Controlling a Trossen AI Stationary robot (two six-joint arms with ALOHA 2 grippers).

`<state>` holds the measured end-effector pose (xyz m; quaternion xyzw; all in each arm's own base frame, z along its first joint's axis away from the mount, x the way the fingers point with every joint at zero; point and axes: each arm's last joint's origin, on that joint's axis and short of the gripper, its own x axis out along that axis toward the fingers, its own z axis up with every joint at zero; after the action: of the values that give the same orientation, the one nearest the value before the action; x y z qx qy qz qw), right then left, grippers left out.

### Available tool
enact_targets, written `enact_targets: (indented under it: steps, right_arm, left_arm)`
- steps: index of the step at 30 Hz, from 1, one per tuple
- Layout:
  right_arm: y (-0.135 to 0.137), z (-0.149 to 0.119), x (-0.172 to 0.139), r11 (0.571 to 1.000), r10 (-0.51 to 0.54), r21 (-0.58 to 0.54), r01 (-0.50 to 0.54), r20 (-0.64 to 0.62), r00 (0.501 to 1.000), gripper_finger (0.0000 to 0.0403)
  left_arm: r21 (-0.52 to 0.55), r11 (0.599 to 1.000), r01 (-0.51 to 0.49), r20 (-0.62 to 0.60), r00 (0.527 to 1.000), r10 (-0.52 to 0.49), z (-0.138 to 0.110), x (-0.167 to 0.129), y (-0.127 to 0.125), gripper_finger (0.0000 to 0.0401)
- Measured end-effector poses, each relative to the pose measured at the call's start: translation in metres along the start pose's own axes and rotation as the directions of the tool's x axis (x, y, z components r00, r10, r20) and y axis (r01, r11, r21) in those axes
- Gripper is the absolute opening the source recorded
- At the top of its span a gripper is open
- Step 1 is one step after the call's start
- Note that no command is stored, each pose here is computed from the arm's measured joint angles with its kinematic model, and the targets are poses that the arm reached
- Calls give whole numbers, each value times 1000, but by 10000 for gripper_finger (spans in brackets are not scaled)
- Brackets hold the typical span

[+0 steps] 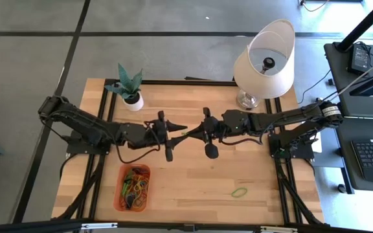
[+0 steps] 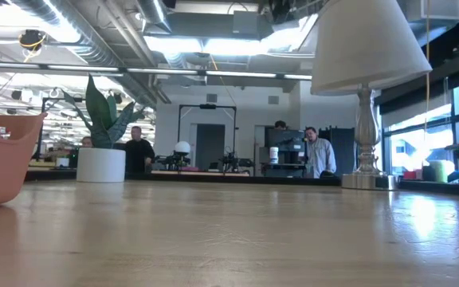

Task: Pick and place rubber bands into bin
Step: Put the green rubber band into the orange bin

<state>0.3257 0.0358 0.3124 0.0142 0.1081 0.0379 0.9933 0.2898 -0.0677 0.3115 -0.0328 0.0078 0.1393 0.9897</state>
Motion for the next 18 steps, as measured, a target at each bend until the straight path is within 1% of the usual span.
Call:
enact_targets:
  steps: [2, 7, 8, 15, 18]
  right_arm:
    - [0, 0, 0, 1000, 0, 0, 0, 0, 1000, 5]
    - [0, 0, 0, 1000, 0, 0, 0, 0, 1000, 5]
    - [0, 0, 0, 1000, 1, 3, -1, 0, 1000, 5]
    - [0, -1, 0, 999, 1, 51, 0, -16, 1000, 8]
    - [0, -3, 0, 998, 0, 55, 2, -34, 999, 26]
  left_arm:
    - [-14, 1000, 12, -1, 1000, -12, 0, 1, 1, 120]
    - [-13, 998, 65, -6, 998, -65, 0, 1, 0, 22]
    - [-13, 997, 72, -7, 997, -72, 0, 1, 0, 12]
    - [27, 996, 86, -11, 996, -86, 0, 1, 0, 4]
    - [31, 996, 86, -19, 996, -85, -1, 1, 0, 4]
